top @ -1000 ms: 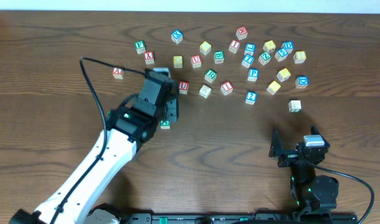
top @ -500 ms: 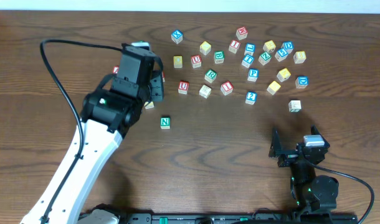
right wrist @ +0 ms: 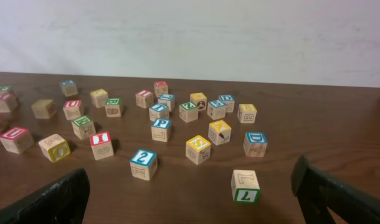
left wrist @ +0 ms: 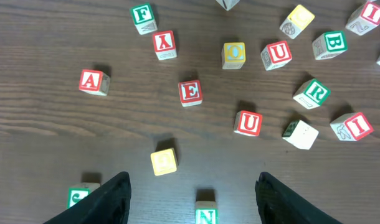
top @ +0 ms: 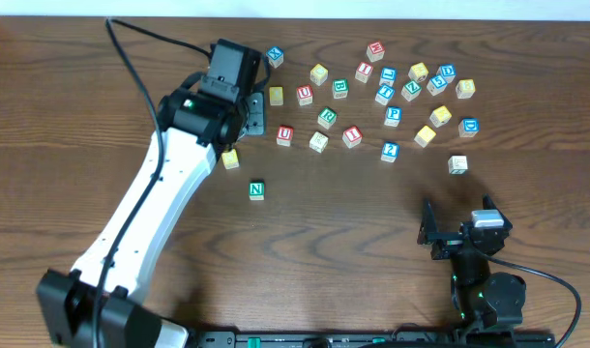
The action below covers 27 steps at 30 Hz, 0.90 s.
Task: Spell out NEURIPS
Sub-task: 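Move the left gripper up to the red E block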
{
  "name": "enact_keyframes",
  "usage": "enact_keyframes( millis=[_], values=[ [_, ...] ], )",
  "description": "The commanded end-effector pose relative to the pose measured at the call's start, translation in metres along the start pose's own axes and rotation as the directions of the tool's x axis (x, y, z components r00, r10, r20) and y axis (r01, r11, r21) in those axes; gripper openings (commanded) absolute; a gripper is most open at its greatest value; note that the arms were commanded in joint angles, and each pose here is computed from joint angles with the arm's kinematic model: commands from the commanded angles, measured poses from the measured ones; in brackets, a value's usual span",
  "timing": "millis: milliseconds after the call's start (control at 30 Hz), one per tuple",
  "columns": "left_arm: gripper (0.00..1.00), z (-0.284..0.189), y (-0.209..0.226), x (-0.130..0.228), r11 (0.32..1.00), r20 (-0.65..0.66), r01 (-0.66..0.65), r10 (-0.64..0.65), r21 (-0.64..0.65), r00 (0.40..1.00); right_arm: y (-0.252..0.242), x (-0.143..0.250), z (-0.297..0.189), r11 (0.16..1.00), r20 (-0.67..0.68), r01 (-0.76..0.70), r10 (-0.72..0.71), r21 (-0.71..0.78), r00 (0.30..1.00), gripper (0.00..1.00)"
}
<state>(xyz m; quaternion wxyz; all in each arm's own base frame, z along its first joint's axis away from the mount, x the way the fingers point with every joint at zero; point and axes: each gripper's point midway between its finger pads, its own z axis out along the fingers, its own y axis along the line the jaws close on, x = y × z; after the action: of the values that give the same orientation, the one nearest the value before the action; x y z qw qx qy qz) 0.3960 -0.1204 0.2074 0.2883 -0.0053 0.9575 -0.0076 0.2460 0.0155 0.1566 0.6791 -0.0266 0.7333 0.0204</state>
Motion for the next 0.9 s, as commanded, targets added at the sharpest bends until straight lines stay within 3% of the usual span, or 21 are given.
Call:
enact_keyframes(
  millis=[0,433,867],
  values=[
    [0.64,0.005,0.003,-0.013,1.0,0.007,0.006,-0.005,-0.023,1.0,-0.002,0.001,0.0,1.0,-0.001,-0.014,0.014,0.009,1.0,0.99],
    [0.64,0.049,0.036,-0.024,0.988,-0.052,0.124,-0.129,-0.088,0.99,-0.002,0.001,0.0,1.0,-0.001,-0.014,0.014,0.009,1.0,0.99],
    [0.64,0.089,0.029,-0.024,0.992,-0.138,0.111,-0.119,-0.067,0.983,-0.002,0.001,0.0,1.0,-0.001,-0.014,0.014,0.01,1.0,0.99]
  ],
)
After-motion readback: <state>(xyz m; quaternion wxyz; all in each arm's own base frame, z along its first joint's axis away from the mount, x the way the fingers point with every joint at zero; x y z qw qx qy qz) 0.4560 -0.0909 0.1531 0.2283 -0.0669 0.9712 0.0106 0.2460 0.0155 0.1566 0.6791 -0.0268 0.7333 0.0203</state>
